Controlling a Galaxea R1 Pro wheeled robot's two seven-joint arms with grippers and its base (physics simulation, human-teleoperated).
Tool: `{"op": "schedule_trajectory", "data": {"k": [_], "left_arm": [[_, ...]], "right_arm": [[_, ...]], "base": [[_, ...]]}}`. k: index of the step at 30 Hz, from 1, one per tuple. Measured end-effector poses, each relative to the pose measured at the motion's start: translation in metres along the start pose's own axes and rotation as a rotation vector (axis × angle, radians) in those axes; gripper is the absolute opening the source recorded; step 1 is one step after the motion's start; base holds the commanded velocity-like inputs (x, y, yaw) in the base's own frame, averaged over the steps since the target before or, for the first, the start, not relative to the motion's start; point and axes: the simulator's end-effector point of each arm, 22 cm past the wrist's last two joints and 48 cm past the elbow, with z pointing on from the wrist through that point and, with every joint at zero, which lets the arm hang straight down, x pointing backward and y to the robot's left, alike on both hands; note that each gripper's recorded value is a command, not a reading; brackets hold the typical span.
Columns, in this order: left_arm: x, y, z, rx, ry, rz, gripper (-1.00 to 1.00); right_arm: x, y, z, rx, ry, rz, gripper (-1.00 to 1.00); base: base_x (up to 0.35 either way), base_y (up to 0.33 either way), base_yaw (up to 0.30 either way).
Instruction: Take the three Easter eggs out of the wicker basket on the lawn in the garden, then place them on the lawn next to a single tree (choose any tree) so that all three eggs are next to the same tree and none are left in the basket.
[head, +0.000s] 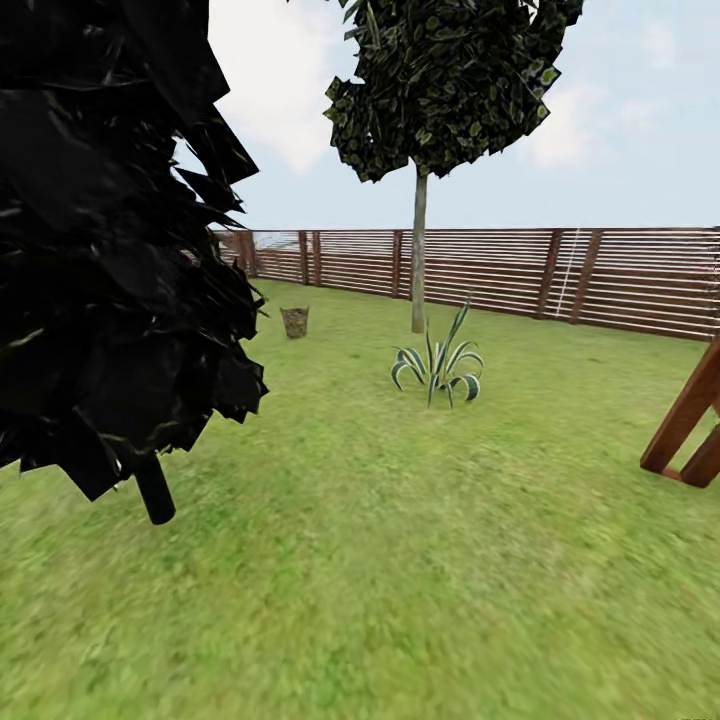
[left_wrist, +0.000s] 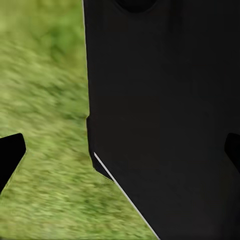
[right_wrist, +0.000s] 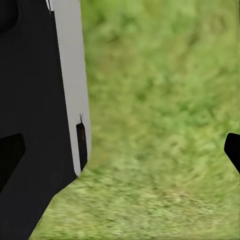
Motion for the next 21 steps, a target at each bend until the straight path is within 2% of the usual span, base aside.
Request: {"op": "schedule_trajectory", "data": {"k": [12, 15, 21], "left_arm": [[-0.0001, 0.0, 0.0, 0.0, 0.0, 0.0, 1.0], [-0.0004, -0.0001, 0.0001, 0.001, -0.001, 0.0, 1.0], [-0.0006, -0.0001, 0.0001, 0.001, -0.002, 0.0, 1.0]], "right_arm": [[0.0, 0.0, 0.0, 0.0, 0.0, 0.0, 1.0], [0.0, 0.0, 0.0001, 0.0, 0.001, 0.0, 1.0], [0.0009, 0.0003, 0.0001, 0.0, 0.005, 0.002, 1.0]], "base": [[0.338, 0.0, -0.295], [0.108, 0.0, -0.213], [0.019, 0.0, -0.041]]}}
